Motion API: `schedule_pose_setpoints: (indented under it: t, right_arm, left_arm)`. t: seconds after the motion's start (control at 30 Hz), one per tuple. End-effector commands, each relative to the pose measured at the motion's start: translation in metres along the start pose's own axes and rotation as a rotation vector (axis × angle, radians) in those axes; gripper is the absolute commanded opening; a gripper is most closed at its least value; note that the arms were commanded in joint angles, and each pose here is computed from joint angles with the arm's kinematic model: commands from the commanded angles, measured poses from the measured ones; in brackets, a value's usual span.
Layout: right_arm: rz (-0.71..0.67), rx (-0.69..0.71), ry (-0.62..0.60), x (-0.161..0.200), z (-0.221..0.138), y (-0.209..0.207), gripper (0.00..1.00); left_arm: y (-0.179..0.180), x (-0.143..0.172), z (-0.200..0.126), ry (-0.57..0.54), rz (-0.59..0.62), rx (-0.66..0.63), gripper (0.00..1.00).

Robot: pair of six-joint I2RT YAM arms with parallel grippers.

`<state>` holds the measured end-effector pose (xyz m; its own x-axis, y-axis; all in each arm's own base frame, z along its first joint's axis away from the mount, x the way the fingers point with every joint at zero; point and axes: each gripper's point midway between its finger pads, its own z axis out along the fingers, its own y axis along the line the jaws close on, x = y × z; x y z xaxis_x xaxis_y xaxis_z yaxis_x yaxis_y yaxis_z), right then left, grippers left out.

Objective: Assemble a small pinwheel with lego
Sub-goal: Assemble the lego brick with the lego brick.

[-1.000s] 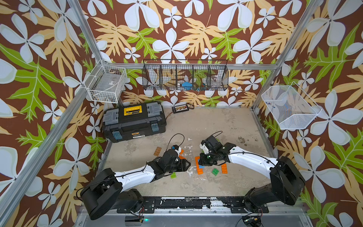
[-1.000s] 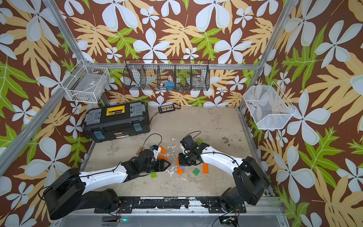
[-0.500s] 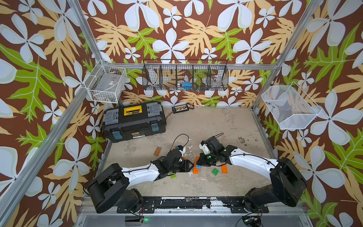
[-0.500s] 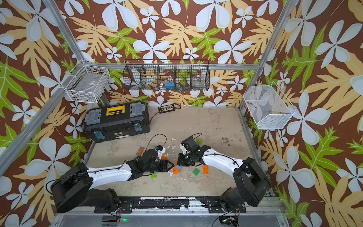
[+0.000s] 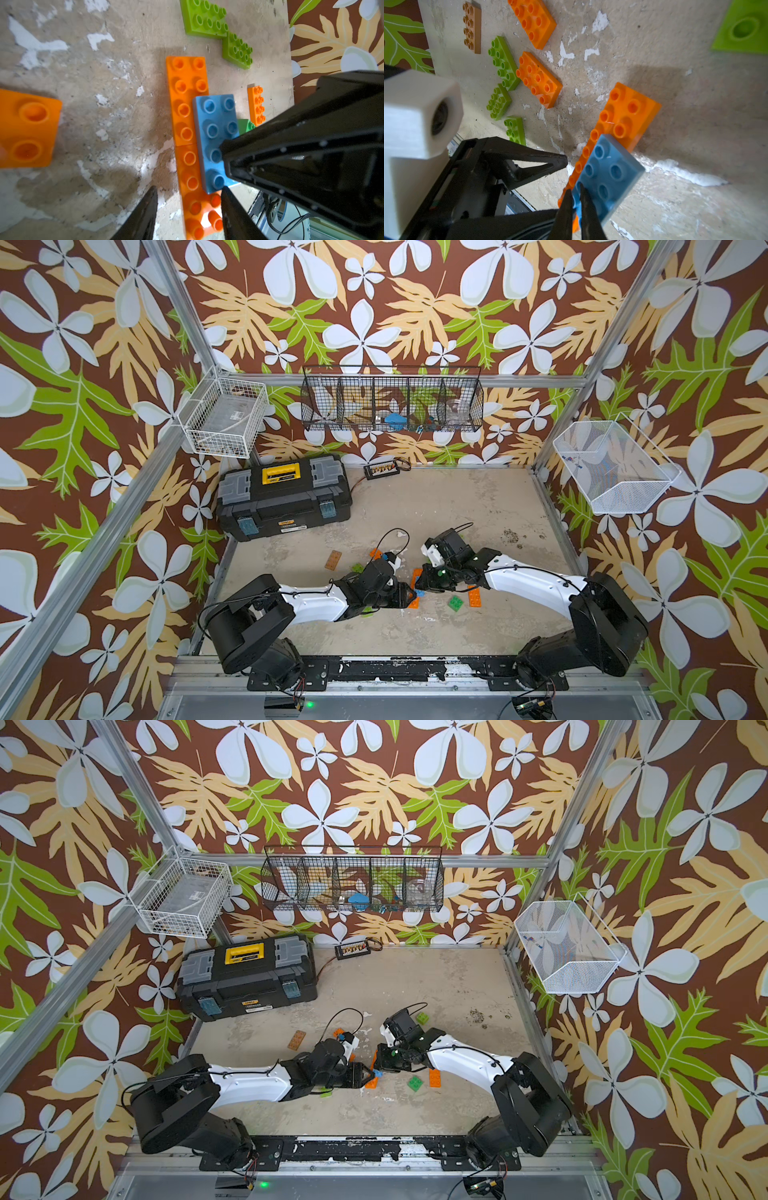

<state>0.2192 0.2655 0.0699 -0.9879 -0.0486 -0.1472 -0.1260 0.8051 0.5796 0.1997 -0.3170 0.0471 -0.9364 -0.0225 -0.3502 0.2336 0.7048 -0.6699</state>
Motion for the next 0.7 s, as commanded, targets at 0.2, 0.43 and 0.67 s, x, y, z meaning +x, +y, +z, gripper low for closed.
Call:
schedule_pose_setpoints:
  t: [0.2, 0.43, 0.67]
  right_arm:
    - [0.008, -0.030, -0.011, -0.001, -0.006, 0.008, 0.11]
    - [0.008, 0.123, -0.055, -0.007, -0.013, -0.017, 0.12]
    - [0.009, 0.406, -0.073, -0.010, -0.021, -0.068, 0.12]
  left_arm:
    - [0.007, -0.001, 0.009, -0.007, -0.012, -0.025, 0.50]
    - [0.002, -0.002, 0.005, -0.014, -0.010, -0.007, 0.49]
    - [-0.009, -0.006, 0.001, -0.025, 0.017, 0.030, 0.47]
